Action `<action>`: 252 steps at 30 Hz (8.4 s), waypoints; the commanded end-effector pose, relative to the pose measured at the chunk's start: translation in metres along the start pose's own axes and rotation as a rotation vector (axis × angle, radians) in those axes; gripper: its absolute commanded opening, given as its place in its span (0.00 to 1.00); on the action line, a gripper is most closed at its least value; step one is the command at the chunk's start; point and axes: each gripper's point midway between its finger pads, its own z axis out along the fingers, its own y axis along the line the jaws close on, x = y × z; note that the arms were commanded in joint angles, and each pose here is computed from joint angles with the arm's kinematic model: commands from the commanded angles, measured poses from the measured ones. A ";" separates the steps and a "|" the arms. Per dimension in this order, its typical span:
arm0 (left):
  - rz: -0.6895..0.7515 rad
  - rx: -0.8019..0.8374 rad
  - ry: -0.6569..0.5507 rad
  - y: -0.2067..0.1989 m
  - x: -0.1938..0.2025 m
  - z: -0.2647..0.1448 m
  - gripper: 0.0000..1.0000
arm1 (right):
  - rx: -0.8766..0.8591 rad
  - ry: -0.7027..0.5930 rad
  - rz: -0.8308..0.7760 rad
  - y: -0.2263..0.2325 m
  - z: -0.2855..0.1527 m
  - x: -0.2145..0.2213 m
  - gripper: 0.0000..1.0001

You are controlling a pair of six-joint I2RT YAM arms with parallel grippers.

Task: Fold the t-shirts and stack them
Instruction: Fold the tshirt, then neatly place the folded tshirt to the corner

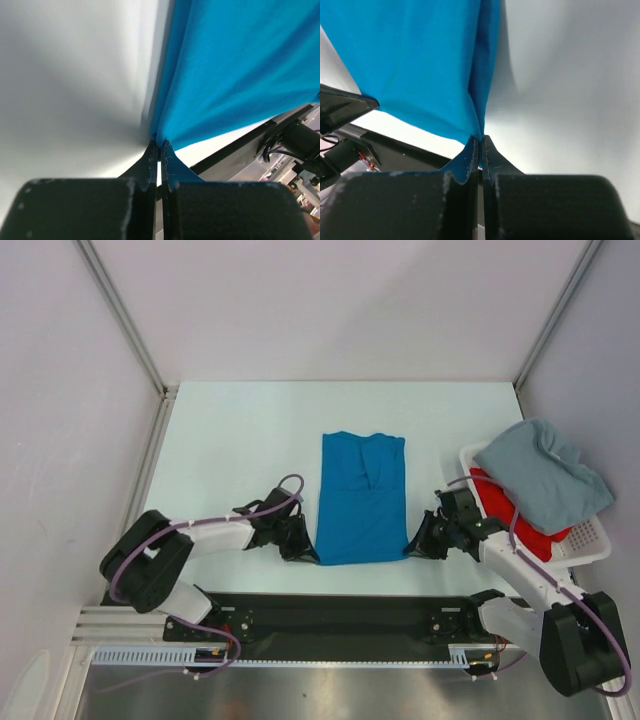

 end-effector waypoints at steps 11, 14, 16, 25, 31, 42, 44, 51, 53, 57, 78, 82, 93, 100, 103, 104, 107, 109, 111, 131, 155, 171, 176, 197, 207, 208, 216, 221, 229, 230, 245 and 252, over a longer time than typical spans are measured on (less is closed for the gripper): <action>0.050 -0.084 -0.039 -0.017 -0.012 -0.020 0.00 | 0.056 -0.057 0.058 0.001 -0.013 -0.009 0.00; 0.085 -0.061 -0.060 -0.039 -0.040 -0.026 0.00 | 0.048 -0.078 0.034 0.012 -0.014 -0.032 0.00; 0.089 -0.051 -0.075 -0.045 -0.055 -0.028 0.00 | 0.043 -0.108 0.026 0.015 -0.017 -0.051 0.00; 0.068 0.007 -0.157 -0.070 -0.149 -0.042 0.00 | -0.022 -0.128 -0.024 0.053 -0.005 -0.145 0.00; 0.077 0.059 -0.205 -0.093 -0.208 -0.043 0.00 | -0.043 -0.134 -0.042 0.070 0.016 -0.203 0.00; 0.070 0.147 -0.289 -0.125 -0.285 -0.040 0.00 | -0.102 -0.163 -0.040 0.089 0.039 -0.276 0.00; 0.063 0.160 -0.304 -0.128 -0.294 -0.041 0.00 | -0.105 -0.175 -0.039 0.089 0.039 -0.286 0.00; 0.029 0.175 -0.327 -0.120 -0.318 -0.036 0.00 | -0.144 -0.190 -0.027 0.093 0.051 -0.319 0.00; 0.027 0.177 -0.337 -0.121 -0.325 -0.036 0.00 | -0.151 -0.188 -0.024 0.094 0.054 -0.323 0.00; 0.015 0.180 -0.338 -0.119 -0.333 -0.032 0.00 | -0.174 -0.186 -0.014 0.095 0.062 -0.332 0.00; -0.031 0.192 -0.344 -0.107 -0.364 -0.012 0.02 | -0.193 -0.190 0.014 0.086 0.080 -0.359 0.00; -0.013 0.144 -0.401 -0.099 -0.384 -0.018 0.14 | -0.204 -0.206 0.028 0.080 0.084 -0.368 0.07; 0.288 0.051 -0.558 -0.129 -0.382 -0.102 0.51 | -0.115 -0.272 -0.108 0.086 0.028 -0.392 0.52; 0.356 0.296 -0.373 -0.162 -0.298 -0.048 0.28 | -0.312 -0.199 -0.149 0.133 0.046 -0.332 0.42; 0.340 0.334 -0.310 -0.163 -0.273 -0.026 0.20 | -0.407 -0.156 -0.086 0.142 0.064 -0.323 0.26; 0.332 0.337 -0.301 -0.162 -0.267 -0.021 0.18 | -0.431 -0.144 -0.076 0.145 0.069 -0.321 0.23; 0.323 0.329 -0.284 -0.155 -0.251 -0.011 0.16 | -0.439 -0.136 -0.040 0.139 0.092 -0.324 0.06; 0.325 0.314 -0.265 -0.147 -0.243 -0.004 0.15 | -0.459 -0.148 -0.012 0.135 0.106 -0.330 0.05; 0.337 0.286 -0.260 -0.139 -0.240 -0.001 0.15 | -0.444 -0.177 0.010 0.127 0.113 -0.340 0.05; 0.389 0.262 -0.217 -0.144 -0.220 -0.020 0.23 | -0.316 -0.224 0.018 0.113 0.074 -0.393 0.26; 0.203 0.130 -0.056 -0.045 -0.218 0.044 0.19 | -0.041 0.165 0.046 -0.006 0.087 -0.196 0.00; 0.284 0.311 -0.150 -0.123 -0.227 -0.021 0.27 | -0.237 0.090 -0.113 0.126 0.060 -0.219 0.00; 0.226 0.339 -0.081 -0.107 -0.219 0.017 0.24 | -0.364 0.211 -0.132 0.164 0.101 -0.193 0.00; 0.309 0.177 -0.145 -0.071 -0.220 0.002 0.38 | -0.229 0.154 -0.081 0.070 0.047 -0.190 0.04; 0.571 0.109 -0.433 -0.108 -0.322 -0.062 1.00 | -0.201 0.051 -0.198 0.102 -0.030 -0.178 0.31; 0.592 0.103 -0.437 -0.104 -0.333 -0.060 0.98 | -0.204 0.040 -0.209 0.104 -0.039 -0.174 0.32; 0.611 0.089 -0.474 -0.096 -0.397 -0.028 0.87 | -0.243 0.030 -0.200 0.112 -0.072 -0.147 0.34; 0.507 0.060 -0.472 -0.081 -0.400 -0.004 0.78 | -0.301 0.087 -0.201 0.128 -0.068 -0.121 0.33; 0.385 0.063 -0.407 -0.076 -0.370 0.034 0.75 | -0.320 0.106 -0.235 0.138 -0.066 -0.111 0.32; 0.372 0.057 -0.396 -0.073 -0.368 0.039 0.75 | -0.324 0.103 -0.235 0.140 -0.067 -0.112 0.32; 0.263 -0.033 -0.297 -0.050 -0.339 0.068 0.67 | -0.341 0.075 -0.234 0.142 -0.070 -0.116 0.31; 0.228 -0.012 -0.270 -0.051 -0.333 0.075 0.58 | -0.346 0.071 -0.231 0.142 -0.071 -0.118 0.31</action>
